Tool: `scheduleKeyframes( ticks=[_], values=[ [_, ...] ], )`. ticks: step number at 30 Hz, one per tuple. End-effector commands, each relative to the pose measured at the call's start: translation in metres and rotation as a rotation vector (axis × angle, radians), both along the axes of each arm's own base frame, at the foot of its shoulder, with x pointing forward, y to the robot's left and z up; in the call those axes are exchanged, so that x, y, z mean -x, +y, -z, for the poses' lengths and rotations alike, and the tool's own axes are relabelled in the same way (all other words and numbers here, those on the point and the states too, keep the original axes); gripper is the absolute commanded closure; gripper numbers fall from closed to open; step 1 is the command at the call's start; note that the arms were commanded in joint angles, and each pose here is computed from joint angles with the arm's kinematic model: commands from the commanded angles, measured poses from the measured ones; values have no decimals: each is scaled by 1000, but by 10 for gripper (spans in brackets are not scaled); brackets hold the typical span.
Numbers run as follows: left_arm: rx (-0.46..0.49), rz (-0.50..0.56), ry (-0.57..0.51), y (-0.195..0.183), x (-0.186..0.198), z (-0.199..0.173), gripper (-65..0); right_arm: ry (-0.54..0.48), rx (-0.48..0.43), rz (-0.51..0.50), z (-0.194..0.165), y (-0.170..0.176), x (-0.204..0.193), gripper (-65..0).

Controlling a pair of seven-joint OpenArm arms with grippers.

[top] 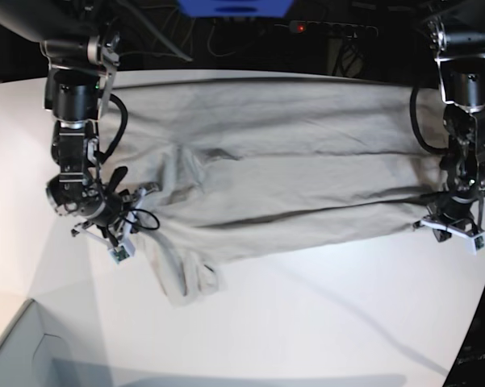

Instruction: Layout the t-shirt on the table in an organized manner, then fold the t-shirt properly

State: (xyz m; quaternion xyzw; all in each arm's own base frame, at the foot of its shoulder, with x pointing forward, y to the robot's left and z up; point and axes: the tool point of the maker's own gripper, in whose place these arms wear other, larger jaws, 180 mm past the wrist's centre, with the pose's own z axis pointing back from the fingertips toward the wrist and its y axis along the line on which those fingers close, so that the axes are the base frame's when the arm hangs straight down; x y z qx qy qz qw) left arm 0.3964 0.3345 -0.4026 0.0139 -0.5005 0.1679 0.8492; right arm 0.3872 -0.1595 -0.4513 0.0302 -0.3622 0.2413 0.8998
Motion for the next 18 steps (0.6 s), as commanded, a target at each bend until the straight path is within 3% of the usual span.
scheduleKeyframes(
  ticks=[1,18],
  values=[
    [-25,-6,-65,10,-12,-23,-2,-53,-10,-15,-18,1,-15,0],
    [-31,-1,-92,9,-18,-34,-2,-279,58,-3,-103,-21,-65,0]
  ],
)
